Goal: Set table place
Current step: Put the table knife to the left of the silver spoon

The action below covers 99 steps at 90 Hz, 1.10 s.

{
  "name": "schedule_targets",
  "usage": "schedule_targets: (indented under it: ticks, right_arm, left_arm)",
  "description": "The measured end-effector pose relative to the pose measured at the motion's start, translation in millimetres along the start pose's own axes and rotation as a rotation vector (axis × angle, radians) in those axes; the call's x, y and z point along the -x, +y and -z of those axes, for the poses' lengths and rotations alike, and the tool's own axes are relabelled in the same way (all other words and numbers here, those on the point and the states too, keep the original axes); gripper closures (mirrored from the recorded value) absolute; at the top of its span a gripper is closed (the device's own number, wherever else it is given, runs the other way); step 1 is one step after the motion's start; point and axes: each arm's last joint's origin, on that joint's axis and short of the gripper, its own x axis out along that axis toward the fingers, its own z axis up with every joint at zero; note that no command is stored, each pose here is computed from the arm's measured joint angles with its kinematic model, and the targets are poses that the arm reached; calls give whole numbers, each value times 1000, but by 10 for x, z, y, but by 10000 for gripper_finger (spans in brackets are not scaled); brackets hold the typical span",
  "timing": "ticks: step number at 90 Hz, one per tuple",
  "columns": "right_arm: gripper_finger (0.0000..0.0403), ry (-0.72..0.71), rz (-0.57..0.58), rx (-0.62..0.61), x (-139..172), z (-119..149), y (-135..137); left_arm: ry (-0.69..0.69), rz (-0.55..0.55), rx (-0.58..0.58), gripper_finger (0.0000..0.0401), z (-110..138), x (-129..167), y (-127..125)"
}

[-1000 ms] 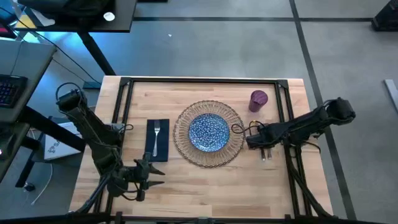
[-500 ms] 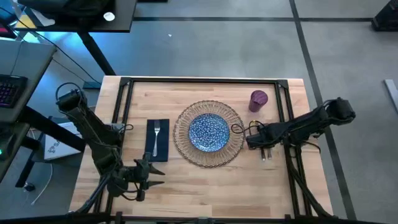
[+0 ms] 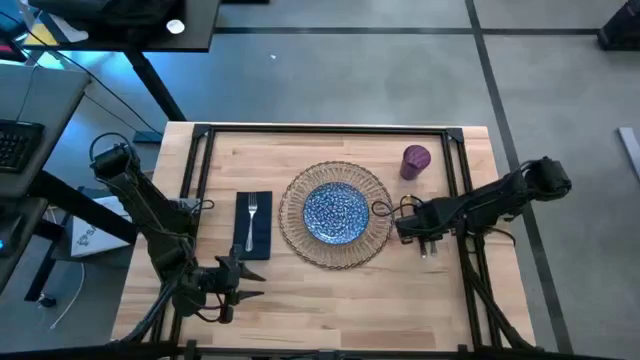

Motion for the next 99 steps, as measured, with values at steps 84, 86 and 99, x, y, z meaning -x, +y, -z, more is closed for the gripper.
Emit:
schedule_targets:
  ticks: [84,86,99]
  right_arm:
    - [403,41,-11,10,0,14,11]
    - [403,34,-11,11,0,12,11]
    - [403,9,-9,17,0,-5,8]
  left_arm:
    - [0,0,0,272,0,0,0]
    - [0,0,0,272,0,0,0]
    - [-1,-1,1,272,0,0,0]
